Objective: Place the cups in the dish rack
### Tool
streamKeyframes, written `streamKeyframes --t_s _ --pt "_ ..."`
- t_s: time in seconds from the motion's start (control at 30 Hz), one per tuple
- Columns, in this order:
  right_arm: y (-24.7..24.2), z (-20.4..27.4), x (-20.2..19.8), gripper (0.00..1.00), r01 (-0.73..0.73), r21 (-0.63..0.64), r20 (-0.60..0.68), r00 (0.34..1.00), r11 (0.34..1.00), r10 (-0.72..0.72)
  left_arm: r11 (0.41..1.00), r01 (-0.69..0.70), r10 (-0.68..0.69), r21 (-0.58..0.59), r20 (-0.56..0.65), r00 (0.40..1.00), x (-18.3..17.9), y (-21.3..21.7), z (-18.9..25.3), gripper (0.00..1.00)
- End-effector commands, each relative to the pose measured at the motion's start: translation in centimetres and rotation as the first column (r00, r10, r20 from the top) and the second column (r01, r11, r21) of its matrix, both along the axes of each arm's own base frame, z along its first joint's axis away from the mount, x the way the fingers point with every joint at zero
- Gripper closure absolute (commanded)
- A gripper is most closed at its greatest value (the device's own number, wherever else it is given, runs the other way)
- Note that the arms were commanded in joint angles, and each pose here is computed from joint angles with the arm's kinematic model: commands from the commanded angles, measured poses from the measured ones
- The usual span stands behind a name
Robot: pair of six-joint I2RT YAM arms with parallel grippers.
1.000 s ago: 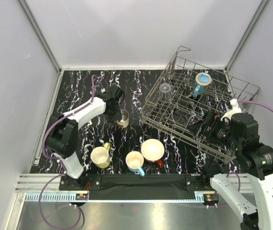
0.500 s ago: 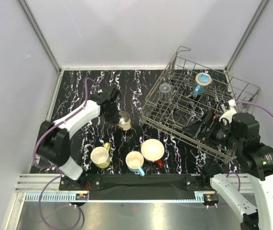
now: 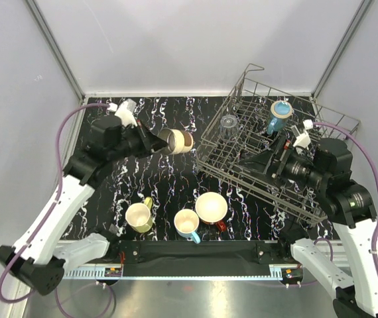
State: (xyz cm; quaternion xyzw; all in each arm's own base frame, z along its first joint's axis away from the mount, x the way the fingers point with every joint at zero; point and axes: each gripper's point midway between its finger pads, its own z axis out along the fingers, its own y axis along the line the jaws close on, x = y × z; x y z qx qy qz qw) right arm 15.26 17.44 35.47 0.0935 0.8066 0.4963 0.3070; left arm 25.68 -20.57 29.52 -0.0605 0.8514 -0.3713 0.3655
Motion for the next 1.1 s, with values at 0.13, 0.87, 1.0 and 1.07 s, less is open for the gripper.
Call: streamKeyframes --t_s 0.13,0.87,1.0,1.07 --pt "2.5 3.6 1.6 0.0 -0.146 0.116 0.165 0.978 0.982 0.126 0.845 0.48 -0.358 -0.238 0.415 0.837 -4.4 -6.0 11.4 1.0" --pt "9.3 4.5 2.7 0.0 -0.343 0.072 0.337 0.892 0.936 0.301 0.523 0.751 -0.502 -0.403 0.567 0.653 -8.0 -8.9 11.7 1.0" --pt "9.3 5.3 2.3 0.0 -0.359 0.077 0.378 0.874 0.93 0.306 0.517 0.751 -0.515 -0.412 0.551 0.657 -7.9 -9.2 10.9 1.0" --pt "9.2 5.8 2.2 0.0 -0.366 0.084 0.404 0.863 0.927 0.304 0.491 0.761 -0.518 -0.424 0.56 0.647 -8.1 -9.0 11.0 1.0"
